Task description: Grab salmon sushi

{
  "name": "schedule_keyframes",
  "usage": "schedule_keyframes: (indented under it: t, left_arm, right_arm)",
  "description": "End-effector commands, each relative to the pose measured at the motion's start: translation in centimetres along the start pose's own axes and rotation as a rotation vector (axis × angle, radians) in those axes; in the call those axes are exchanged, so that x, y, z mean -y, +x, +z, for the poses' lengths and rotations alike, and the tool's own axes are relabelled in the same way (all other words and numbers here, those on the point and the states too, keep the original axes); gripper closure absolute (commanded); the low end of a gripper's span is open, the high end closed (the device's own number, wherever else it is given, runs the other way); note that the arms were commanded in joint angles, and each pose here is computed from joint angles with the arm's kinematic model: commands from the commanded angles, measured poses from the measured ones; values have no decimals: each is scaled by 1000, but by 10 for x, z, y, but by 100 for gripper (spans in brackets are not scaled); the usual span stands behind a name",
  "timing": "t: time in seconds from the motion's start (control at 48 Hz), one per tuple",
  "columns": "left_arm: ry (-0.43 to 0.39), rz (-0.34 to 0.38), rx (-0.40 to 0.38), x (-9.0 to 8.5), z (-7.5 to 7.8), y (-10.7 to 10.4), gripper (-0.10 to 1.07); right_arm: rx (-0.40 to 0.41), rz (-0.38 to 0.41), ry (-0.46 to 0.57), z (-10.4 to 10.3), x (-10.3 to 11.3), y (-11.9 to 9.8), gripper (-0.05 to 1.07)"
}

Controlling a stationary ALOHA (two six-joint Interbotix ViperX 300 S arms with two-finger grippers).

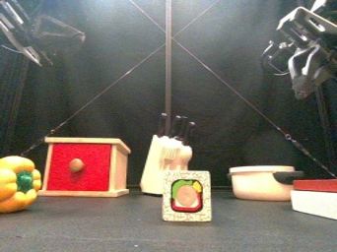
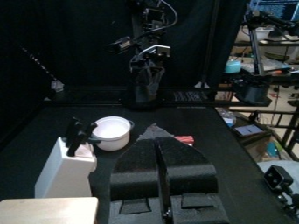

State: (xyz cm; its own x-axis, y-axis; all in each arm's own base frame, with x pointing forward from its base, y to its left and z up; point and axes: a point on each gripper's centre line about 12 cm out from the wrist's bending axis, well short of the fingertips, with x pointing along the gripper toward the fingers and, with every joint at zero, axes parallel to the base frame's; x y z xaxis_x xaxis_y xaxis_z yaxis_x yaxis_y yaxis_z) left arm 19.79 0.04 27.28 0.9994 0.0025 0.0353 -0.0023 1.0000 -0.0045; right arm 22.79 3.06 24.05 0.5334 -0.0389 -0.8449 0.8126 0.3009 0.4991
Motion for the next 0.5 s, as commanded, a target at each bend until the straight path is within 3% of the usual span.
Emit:
schedule_keyframes:
  t: [0.0,0.479]
  left_arm:
    - [-1,1,17,0,5,2,100]
    - [-1,3,9,-1,3,2,100]
  right_arm:
    - [10,9,-18,-10,-10,1,97]
    - [56,-132,39,-56,-18,42,97]
